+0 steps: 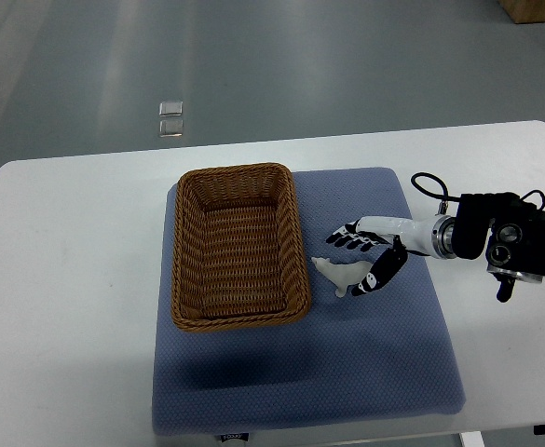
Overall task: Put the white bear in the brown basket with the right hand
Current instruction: 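Lower the right hand onto the white bear and close fingers around it, then lift the held bear up off the mat with the right hand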
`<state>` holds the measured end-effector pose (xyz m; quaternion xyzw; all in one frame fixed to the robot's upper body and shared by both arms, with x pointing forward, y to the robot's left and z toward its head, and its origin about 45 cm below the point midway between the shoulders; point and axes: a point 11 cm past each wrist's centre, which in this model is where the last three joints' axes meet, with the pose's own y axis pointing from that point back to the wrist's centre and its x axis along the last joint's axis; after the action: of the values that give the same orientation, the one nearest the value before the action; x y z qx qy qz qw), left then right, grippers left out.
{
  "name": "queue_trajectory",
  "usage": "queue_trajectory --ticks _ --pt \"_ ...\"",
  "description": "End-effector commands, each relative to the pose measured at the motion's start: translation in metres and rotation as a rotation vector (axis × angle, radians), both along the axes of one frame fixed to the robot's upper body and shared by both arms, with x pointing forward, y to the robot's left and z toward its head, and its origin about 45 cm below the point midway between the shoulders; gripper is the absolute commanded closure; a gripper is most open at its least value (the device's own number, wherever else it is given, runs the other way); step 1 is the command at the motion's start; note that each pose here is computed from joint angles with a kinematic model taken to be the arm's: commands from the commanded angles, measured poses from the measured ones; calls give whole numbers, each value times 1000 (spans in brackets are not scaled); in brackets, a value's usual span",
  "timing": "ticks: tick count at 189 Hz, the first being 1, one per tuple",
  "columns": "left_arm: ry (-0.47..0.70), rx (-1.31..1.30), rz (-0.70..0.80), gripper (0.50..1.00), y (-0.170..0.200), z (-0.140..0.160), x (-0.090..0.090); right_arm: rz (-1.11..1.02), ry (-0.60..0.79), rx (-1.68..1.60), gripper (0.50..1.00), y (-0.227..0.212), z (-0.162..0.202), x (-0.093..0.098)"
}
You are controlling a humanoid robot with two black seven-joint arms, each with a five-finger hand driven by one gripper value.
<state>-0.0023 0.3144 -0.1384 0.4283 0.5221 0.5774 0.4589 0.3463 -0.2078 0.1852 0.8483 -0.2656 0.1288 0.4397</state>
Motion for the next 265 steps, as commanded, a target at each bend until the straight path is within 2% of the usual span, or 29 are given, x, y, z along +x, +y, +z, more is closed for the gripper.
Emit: queue_trajectory --ticks 1,10,18,45,108,126,154,181,211,228,265 --pt "0 0 0 500 0 0 0 1 -4 -1 642 0 -1 0" --pt "0 0 0 500 0 0 0 1 -4 -1 672 0 -1 0" --pt "0 0 0 500 0 0 0 2 -4 0 681 0 -1 0" --pt "1 3 -1 500 1 0 0 -2 2 6 699 3 -6 -3" --pt "2 4 -3 500 1 0 -1 -6 -11 36 705 6 -5 -1" --pt "1 1 -3 500 0 0 0 6 -17 34 740 9 -6 -2" --pt "2 4 -3 500 1 0 -1 8 -23 38 746 7 -9 -3" --pt "3 9 -4 500 3 0 -1 20 -34 29 846 7 -9 -2" --pt "3 7 -4 500 2 0 -1 36 -45 27 887 9 -12 -2" --pt "3 7 -4 500 2 0 -1 34 -53 19 936 8 -13 0" --pt "3 7 -5 500 2 0 -1 22 -74 17 948 1 -2 8"
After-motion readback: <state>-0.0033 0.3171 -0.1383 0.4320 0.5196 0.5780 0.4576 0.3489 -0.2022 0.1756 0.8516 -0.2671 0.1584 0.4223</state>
